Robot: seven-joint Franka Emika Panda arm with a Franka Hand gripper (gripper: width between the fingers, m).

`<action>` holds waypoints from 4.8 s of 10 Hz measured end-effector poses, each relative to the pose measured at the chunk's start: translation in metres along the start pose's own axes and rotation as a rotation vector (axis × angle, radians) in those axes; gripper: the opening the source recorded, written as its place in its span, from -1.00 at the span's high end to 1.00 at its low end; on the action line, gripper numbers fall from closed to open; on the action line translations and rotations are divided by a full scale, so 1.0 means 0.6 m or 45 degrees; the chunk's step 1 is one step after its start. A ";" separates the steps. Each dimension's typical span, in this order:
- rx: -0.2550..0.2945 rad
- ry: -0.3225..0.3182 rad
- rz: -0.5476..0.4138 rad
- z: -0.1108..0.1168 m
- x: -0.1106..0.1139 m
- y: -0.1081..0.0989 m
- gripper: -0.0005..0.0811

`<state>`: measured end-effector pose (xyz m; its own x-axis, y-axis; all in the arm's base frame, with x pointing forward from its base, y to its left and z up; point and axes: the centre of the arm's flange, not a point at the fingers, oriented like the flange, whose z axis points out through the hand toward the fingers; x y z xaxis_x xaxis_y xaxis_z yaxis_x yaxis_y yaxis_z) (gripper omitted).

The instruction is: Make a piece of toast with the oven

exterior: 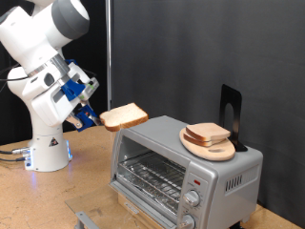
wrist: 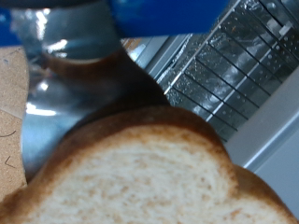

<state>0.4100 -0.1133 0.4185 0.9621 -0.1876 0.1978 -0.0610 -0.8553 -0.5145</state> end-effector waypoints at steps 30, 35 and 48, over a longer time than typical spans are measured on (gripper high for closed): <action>-0.262 -0.058 -0.163 0.265 -0.074 0.015 0.19; -0.369 -0.103 -0.162 0.275 -0.071 -0.034 0.19; -0.557 -0.188 -0.279 0.267 -0.063 -0.082 0.19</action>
<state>0.4192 0.0134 0.3028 0.9901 0.0617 0.1257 0.0709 -0.9950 -0.0702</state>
